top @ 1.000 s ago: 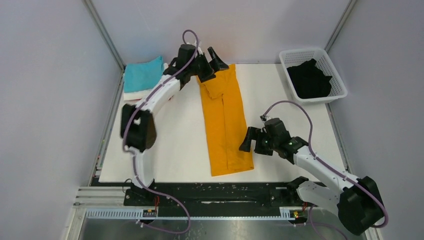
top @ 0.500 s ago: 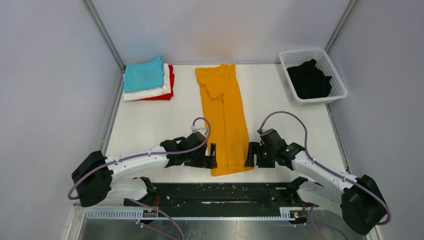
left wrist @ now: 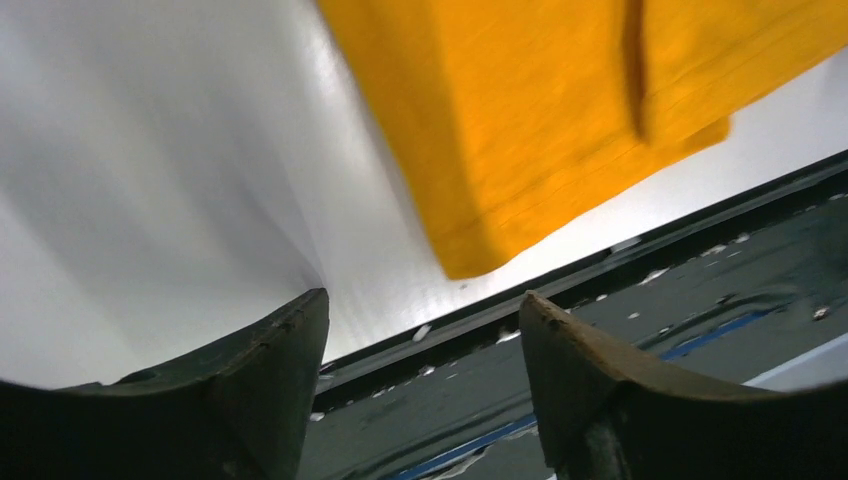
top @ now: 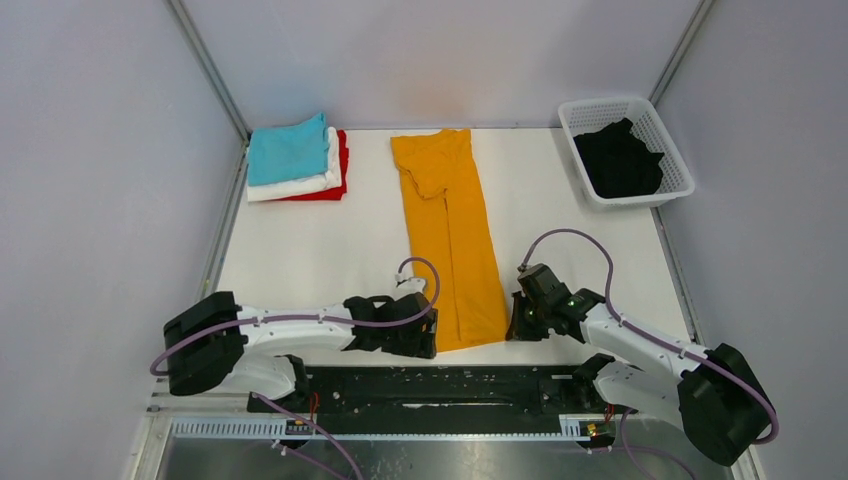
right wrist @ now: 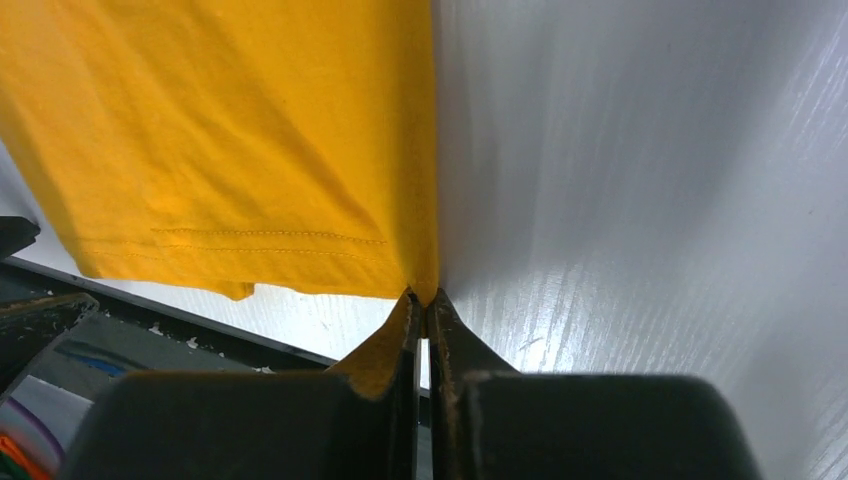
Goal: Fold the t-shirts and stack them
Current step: Grab the bottom of the folded rectangular tshirt with both arms
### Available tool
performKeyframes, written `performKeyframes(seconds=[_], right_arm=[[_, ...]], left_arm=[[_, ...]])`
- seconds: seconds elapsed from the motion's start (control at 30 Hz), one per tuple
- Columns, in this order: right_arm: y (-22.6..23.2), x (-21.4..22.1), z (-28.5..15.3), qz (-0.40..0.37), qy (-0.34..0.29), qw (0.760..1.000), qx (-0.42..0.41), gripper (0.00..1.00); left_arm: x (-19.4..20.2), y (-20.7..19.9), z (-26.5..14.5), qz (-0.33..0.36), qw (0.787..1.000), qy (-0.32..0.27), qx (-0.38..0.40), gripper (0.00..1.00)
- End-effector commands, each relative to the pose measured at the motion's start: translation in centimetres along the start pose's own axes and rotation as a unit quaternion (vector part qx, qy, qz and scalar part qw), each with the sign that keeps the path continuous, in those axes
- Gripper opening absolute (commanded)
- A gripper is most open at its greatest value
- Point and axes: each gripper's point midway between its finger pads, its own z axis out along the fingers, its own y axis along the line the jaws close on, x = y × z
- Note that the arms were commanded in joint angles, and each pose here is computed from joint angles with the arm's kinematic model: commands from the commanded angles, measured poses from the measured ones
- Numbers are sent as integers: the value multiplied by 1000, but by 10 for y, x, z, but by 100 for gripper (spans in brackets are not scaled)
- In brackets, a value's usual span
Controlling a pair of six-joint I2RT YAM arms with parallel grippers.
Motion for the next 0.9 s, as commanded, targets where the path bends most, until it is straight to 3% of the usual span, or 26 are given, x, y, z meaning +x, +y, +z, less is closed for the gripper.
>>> performKeyframes(seconds=[0.0, 0.3, 0.5, 0.73, 0.87], right_arm=[[-6, 8, 5, 20, 4, 1000, 9, 0], [1, 9, 8, 32, 10, 999, -8, 0], [0, 9, 1, 22, 6, 1000, -8, 0], [-4, 24, -8, 10, 30, 999, -12, 0], [10, 38, -15, 20, 54, 996, -66, 0]], left_arm=[[-12, -13, 8, -7, 1000, -21, 6, 62], [-1, -12, 20, 4, 1000, 0, -12, 39], [9, -12, 29, 0, 1000, 20, -22, 0], [14, 11, 19, -16, 999, 11, -50, 0], [30, 24, 7, -24, 999, 21, -33, 0]])
